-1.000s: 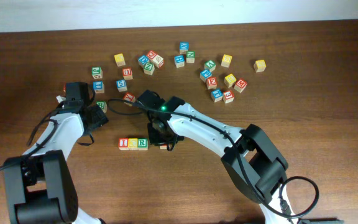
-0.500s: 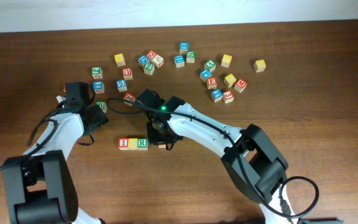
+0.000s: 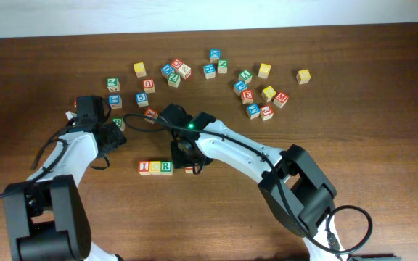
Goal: Spell out ICRA
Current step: 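Set the A block down right of the R block and open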
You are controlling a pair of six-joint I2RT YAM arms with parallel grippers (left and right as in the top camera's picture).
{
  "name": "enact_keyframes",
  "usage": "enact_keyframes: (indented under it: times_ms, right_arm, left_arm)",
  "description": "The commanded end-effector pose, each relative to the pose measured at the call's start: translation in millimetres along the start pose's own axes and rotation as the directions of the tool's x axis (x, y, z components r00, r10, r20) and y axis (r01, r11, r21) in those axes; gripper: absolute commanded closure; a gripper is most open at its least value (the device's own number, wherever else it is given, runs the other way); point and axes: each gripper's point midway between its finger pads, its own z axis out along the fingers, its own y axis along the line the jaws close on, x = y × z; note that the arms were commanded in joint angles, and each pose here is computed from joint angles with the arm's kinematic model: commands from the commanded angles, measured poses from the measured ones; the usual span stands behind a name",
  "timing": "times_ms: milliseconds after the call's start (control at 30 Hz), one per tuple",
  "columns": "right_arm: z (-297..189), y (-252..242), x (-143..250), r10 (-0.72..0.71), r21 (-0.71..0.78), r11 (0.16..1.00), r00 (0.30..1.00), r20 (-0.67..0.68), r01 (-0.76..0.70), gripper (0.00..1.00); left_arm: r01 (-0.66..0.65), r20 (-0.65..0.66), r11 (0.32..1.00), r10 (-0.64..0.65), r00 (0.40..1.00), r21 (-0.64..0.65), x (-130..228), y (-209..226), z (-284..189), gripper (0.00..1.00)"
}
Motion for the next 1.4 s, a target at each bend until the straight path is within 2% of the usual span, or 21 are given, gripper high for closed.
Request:
enact_keyframes:
  times_ms: [0, 300, 567, 767, 833, 867, 900, 933, 1167, 1200, 1267, 1367]
  right_arm:
    - [-4.9, -0.3, -14.1, 0.0, 0.022, 1.0, 0.998, 0.065, -0.001, 0.48]
    - [-9.0, -18.4, -36.4, -0.005, 0.126, 0.992, 0.983, 0.183, -0.019, 0.47]
    - [-10.6, -40.3, -41.0, 0.036, 0.153, 0.986, 0.986, 0.163, -0.061, 0.47]
    - [-10.7, -56.0, -28.6, 0.047, 0.204, 0.977, 0.993, 0.105, -0.068, 0.47]
    - [-11.0, -57.9, -25.8, 0.047, 0.212, 0.975, 0.994, 0.095, -0.067, 0.41]
    - [-11.0, -58.1, -26.0, 0.048, 0.212, 0.975, 0.994, 0.095, -0.067, 0.33]
    - [-11.1, -57.7, -26.5, 0.048, 0.21, 0.975, 0.994, 0.097, -0.067, 0.09]
    - [-11.1, -57.1, -27.3, 0.047, 0.208, 0.976, 0.994, 0.1, -0.068, 0.01]
    - [-11.6, -59.0, -27.9, 0.042, 0.219, 0.974, 0.994, 0.104, -0.064, 0.02]
    - [-11.5, -59.9, -26.7, 0.042, 0.223, 0.973, 0.994, 0.099, -0.064, 0.04]
    - [-12.0, -62.6, -23.0, 0.043, 0.234, 0.97, 0.995, 0.085, -0.062, 0.17]
    - [-12.6, -67.1, -16.7, 0.045, 0.254, 0.965, 0.997, 0.06, -0.059, 0.23]
  left_arm:
    - [0.004, 0.0, 1.0, -0.004, 1.0, 0.0, -2.2, -0.7, 0.8, 0.01]
    - [0.004, 0.0, 1.0, -0.004, 1.0, 0.0, -2.2, -0.7, 0.8, 0.01]
    - [0.004, 0.0, 1.0, -0.004, 1.0, 0.0, -2.2, -0.7, 0.8, 0.01]
    - [0.004, 0.0, 1.0, -0.004, 1.0, 0.0, -2.2, -0.7, 0.8, 0.01]
    - [0.004, 0.0, 1.0, -0.004, 1.0, 0.0, -2.2, -0.7, 0.8, 0.01]
    - [0.004, 0.0, 1.0, -0.004, 1.0, 0.0, -2.2, -0.7, 0.8, 0.01]
    - [0.004, 0.0, 1.0, -0.004, 1.0, 0.0, -2.2, -0.7, 0.8, 0.01]
    - [0.004, 0.0, 1.0, -0.004, 1.0, 0.0, -2.2, -0.7, 0.8, 0.01]
    - [0.004, 0.0, 1.0, -0.004, 1.0, 0.0, -2.2, -0.7, 0.8, 0.01]
    - [0.004, 0.0, 1.0, -0.004, 1.0, 0.0, -2.2, -0.7, 0.8, 0.01]
    - [0.004, 0.0, 1.0, -0.004, 1.0, 0.0, -2.2, -0.7, 0.8, 0.01]
    - [0.004, 0.0, 1.0, -0.004, 1.0, 0.0, -2.2, -0.7, 0.8, 0.01]
